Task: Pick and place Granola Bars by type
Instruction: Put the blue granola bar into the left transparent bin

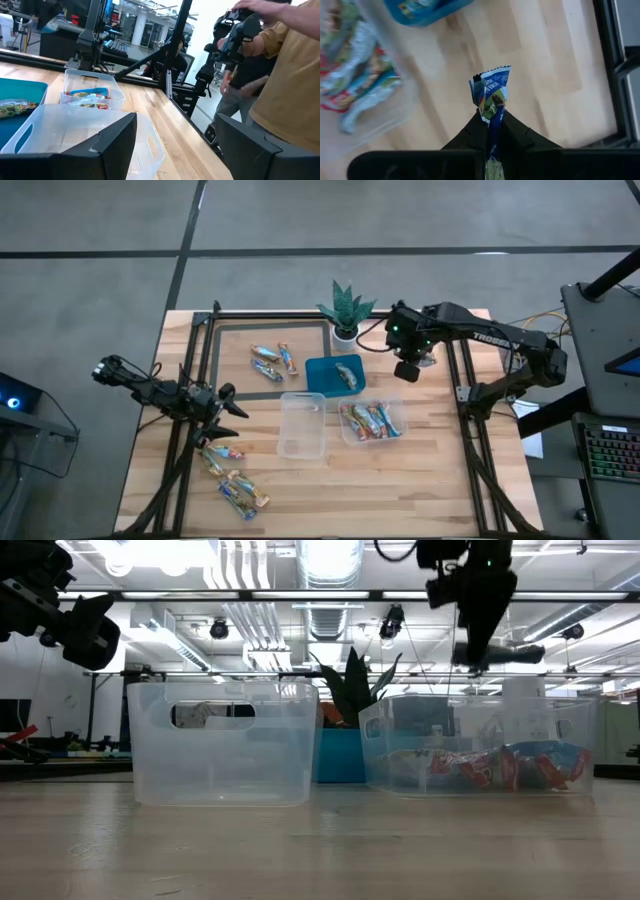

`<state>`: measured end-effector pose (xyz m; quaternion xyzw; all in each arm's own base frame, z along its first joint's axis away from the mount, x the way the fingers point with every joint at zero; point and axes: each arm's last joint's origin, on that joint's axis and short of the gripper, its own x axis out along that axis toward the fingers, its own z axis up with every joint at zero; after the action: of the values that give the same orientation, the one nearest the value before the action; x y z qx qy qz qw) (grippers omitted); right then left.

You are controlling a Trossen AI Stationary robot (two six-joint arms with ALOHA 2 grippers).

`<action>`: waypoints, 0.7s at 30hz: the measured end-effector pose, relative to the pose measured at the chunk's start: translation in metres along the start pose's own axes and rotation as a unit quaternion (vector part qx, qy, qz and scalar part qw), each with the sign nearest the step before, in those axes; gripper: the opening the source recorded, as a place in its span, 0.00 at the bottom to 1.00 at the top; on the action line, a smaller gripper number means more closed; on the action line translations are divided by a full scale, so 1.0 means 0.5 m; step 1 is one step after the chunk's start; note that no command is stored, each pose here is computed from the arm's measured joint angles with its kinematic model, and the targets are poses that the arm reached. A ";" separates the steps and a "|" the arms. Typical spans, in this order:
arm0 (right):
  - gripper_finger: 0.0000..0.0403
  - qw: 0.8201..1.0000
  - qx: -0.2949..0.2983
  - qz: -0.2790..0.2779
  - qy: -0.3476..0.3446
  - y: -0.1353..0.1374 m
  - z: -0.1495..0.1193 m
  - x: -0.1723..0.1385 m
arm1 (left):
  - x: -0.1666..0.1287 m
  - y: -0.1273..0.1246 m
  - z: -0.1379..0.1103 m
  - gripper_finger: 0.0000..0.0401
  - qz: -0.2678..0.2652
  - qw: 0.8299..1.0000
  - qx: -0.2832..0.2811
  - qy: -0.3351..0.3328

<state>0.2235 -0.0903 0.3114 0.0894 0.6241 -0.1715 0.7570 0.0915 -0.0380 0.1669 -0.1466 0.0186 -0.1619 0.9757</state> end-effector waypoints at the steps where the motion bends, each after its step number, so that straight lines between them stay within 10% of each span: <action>1: 0.04 1.000 0.007 0.001 0.002 0.006 0.000 -0.010 | 0.000 0.000 0.000 0.62 0.000 1.000 0.000 0.000; 21: 0.04 0.991 0.072 0.108 -0.020 0.188 0.018 -0.115 | 0.000 0.000 0.000 0.62 0.000 1.000 0.000 0.000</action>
<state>0.2573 0.0020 0.3619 0.2072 0.5814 -0.1349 0.7752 0.0915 -0.0380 0.1669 -0.1466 0.0186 -0.1619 0.9757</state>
